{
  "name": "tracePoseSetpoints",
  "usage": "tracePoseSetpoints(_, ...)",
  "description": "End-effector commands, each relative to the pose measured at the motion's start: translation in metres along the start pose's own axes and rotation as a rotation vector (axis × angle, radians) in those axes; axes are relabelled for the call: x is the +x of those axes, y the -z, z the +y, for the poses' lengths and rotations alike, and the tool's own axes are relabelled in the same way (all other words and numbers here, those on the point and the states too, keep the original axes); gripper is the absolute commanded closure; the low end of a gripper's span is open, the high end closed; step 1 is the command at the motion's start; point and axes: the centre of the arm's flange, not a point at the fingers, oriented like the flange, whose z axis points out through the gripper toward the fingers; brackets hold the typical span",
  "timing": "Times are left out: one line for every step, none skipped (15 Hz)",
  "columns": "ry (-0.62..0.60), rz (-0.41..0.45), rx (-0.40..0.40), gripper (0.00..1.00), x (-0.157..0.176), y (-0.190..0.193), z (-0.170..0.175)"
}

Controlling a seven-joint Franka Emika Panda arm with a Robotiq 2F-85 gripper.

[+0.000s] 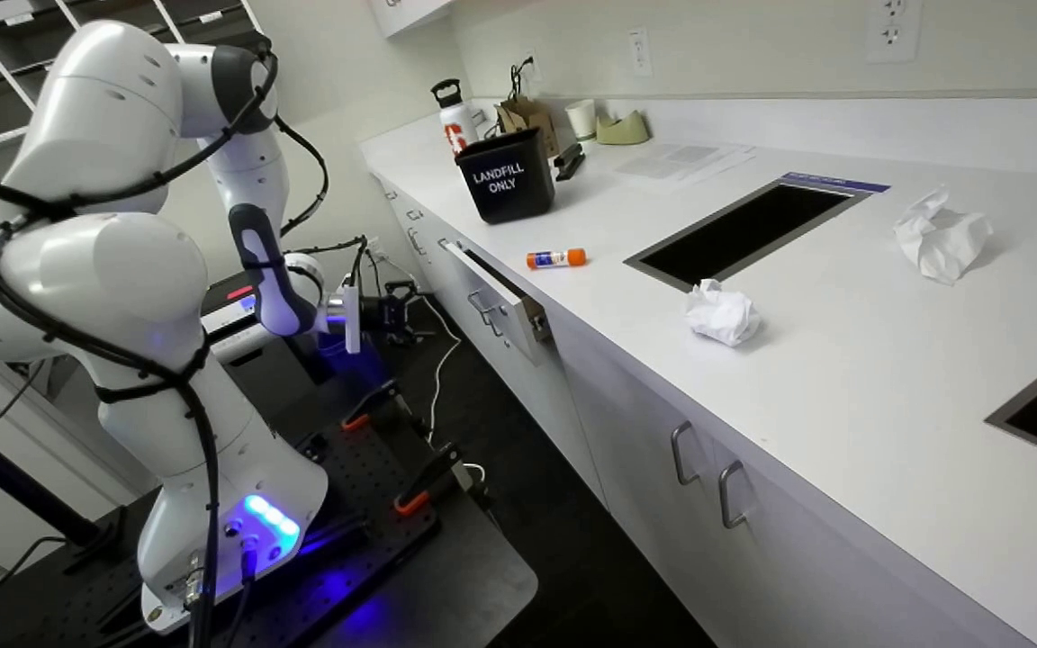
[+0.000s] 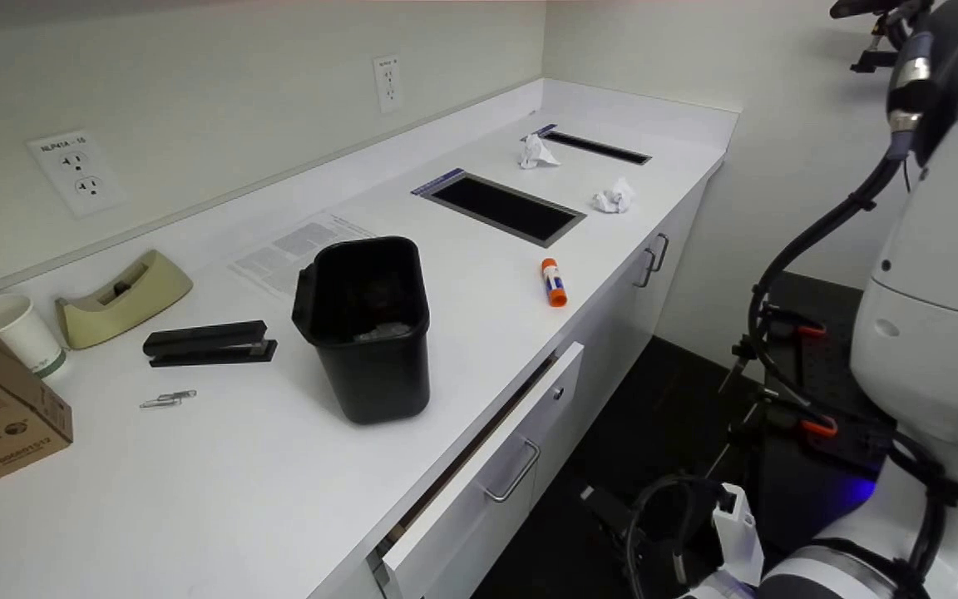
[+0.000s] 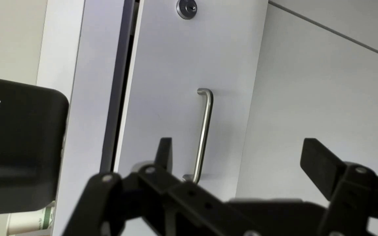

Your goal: Open the drawer

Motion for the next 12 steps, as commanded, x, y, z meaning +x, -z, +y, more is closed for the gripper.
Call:
tracePoseSetpoints(-0.001, -0.018, -0.076, 0.0, 0.006, -0.012, -0.012)
tracePoseSetpoints(0.003, -0.025, -0.105, 0.0, 0.008, -0.016, -0.015)
tracePoseSetpoints(0.0, -0.021, -0.13, 0.0, 0.01, -0.021, -0.018)
tracePoseSetpoints(0.004, -0.009, -0.17, 0.0, 0.013, -0.026, -0.021)
tracePoseSetpoints(0.01, 0.004, -0.198, 0.0, 0.016, -0.031, -0.023)
tracePoseSetpoints(0.013, 0.017, -0.226, 0.0, 0.018, -0.036, -0.025)
tracePoseSetpoints(0.011, 0.034, -0.253, 0.0, 0.022, -0.041, -0.026)
tracePoseSetpoints(0.007, 0.049, -0.278, 0.0, 0.026, -0.045, -0.028)
tracePoseSetpoints(-0.005, 0.057, -0.3, 0.0, 0.03, -0.05, -0.029)
tracePoseSetpoints(-0.013, 0.064, -0.314, 0.0, 0.033, -0.054, -0.03)
tracePoseSetpoints(-0.025, 0.066, -0.324, 0.0, 0.038, -0.06, -0.03)
tracePoseSetpoints(-0.034, 0.069, -0.334, 0.0, 0.042, -0.064, -0.031)
